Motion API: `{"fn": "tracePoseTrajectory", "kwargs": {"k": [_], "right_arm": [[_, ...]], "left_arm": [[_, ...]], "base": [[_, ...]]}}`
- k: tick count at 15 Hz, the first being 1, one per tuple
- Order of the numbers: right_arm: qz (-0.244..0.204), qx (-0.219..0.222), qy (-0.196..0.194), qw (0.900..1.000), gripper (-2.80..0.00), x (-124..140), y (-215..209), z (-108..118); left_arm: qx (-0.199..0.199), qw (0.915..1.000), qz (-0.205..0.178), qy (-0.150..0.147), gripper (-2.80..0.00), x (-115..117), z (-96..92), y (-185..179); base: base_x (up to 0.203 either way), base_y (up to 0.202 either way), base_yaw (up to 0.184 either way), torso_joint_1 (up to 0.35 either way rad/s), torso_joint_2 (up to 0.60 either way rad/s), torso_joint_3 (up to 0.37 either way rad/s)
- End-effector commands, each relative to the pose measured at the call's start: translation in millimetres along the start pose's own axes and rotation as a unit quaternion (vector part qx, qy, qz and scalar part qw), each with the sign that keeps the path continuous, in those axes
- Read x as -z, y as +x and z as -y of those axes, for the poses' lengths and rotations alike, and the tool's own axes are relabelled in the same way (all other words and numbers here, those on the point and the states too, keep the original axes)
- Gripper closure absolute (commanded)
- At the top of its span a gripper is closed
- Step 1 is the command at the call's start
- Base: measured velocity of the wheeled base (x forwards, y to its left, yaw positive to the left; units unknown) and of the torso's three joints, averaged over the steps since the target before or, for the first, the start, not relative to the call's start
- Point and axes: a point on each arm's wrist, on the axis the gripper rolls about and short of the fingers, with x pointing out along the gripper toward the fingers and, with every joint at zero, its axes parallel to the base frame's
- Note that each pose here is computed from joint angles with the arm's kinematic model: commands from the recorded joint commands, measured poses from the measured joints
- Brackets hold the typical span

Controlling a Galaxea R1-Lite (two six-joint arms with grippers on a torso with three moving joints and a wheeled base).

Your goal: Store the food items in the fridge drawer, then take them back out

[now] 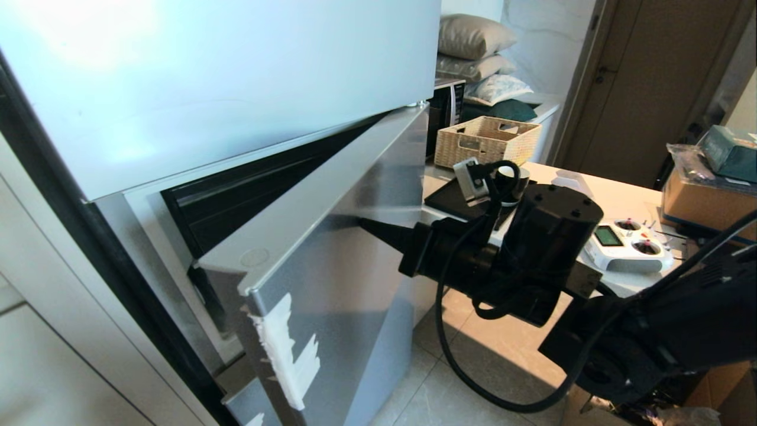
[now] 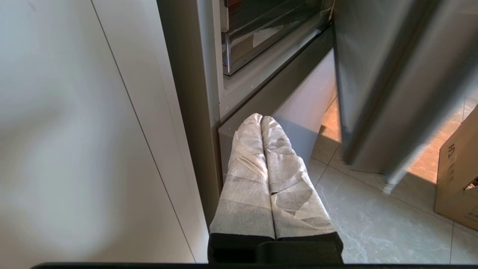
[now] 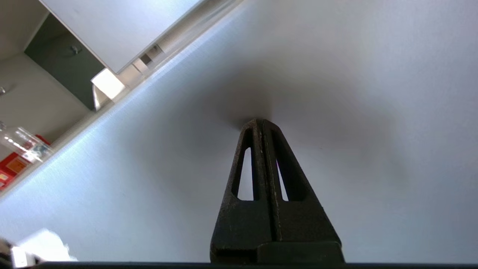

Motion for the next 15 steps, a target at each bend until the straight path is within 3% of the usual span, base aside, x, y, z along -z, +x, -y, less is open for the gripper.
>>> {"fn": "tracePoseTrajectory", "kwargs": {"k": [1,4,11,15], "right_arm": [[0.013,-0.008,-0.004,1.000,0.00,-12.1,-12.6,-11.0],[-0.011,0.009,0.004,1.000,0.00,0.2,-0.7,3.6],[0.012,-0.020,-0.008,1.000,0.00,24.1,90.0,55.0],[0.016,-0.013,-0.010,1.000,0.00,20.4,114.5,62.7]], "left_arm": [[0.000,1.0000,0.000,0.000,0.00,0.1,0.0,0.0],[0.000,1.0000,0.000,0.000,0.00,0.1,0.0,0.0],[0.000,1.0000,0.000,0.000,0.00,0.1,0.0,0.0],[0.000,1.0000,0.000,0.000,0.00,0.1,0.0,0.0]], "base": [[0.000,0.000,0.000,0.000,0.00,0.000],[0.000,0.000,0.000,0.000,0.00,0.000],[0.000,0.000,0.000,0.000,0.00,0.000],[0.000,0.000,0.000,0.000,0.00,0.000]]}}
